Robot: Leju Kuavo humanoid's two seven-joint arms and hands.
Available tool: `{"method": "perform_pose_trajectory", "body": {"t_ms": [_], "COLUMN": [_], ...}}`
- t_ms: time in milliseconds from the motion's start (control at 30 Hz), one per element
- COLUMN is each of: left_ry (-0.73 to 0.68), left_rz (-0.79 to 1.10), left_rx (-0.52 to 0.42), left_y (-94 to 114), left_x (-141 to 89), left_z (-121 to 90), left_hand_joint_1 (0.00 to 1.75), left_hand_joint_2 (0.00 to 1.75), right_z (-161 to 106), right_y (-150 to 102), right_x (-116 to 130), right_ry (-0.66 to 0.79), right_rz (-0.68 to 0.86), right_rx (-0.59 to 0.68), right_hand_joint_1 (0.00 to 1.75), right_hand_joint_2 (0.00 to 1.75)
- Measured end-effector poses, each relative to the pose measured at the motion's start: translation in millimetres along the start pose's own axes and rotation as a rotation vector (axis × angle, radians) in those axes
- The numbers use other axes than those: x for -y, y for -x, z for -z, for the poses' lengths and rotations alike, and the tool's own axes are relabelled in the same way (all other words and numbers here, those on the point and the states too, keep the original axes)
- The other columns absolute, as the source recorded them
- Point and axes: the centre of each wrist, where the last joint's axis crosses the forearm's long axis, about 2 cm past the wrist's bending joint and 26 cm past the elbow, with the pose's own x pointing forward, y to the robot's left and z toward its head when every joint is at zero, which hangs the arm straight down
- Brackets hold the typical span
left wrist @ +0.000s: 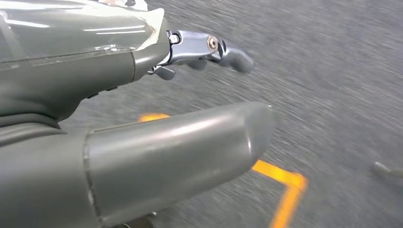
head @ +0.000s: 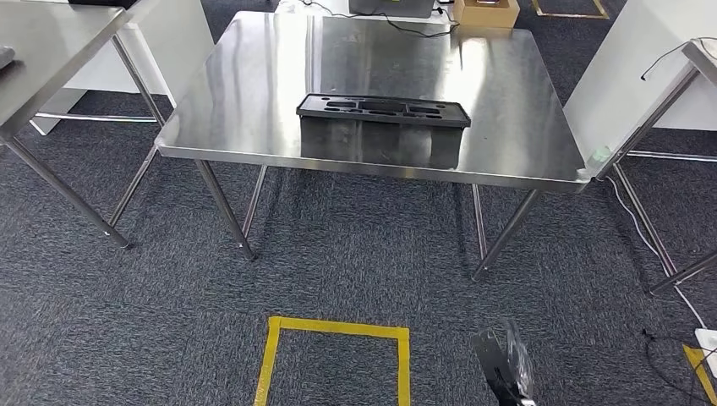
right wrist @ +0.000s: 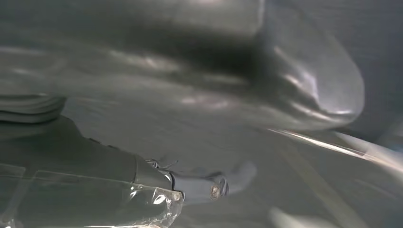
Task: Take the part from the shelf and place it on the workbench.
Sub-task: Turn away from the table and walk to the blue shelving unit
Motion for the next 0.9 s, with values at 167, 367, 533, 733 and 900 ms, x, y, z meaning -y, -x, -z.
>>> {"method": "perform_pose_trajectory", "body": {"t_ms": [167,367,533,733,900], "left_ry": [-0.062,-0.143,-0.183,-0.205,-0.216], "left_rz": [0.01,0.006,-0.007,-0.029,-0.029], "left_rx": [-0.099,-0.254,-0.369,-0.424,-0.426], "left_y": [6.6,9.6,14.8,18.4,18.7], "left_x": [-7.0,-3.6,2.8,8.0,11.2], "left_z": [-4.1,-7.2,-13.1,-17.6,-18.5], "left_hand_joint_1": [0.0,0.0,0.0,0.0,0.0], "left_hand_joint_2": [0.0,0.0,0.0,0.0,0.0], "right_z": [-30.5,-48.3,-62.8,-70.1,-67.7], "right_y": [42.5,56.5,64.7,67.2,65.1], "right_x": [-14.1,-22.5,-26.9,-30.1,-30.7], "right_ry": [-0.126,-0.228,-0.287,-0.313,-0.293], "right_rz": [-0.025,-0.074,-0.18,-0.263,-0.222], "right_rx": [-0.306,-0.497,-0.574,-0.586,-0.574], "right_hand_joint_1": [0.0,0.0,0.0,0.0,0.0], "right_hand_joint_2": [0.0,0.0,0.0,0.0,0.0]}}
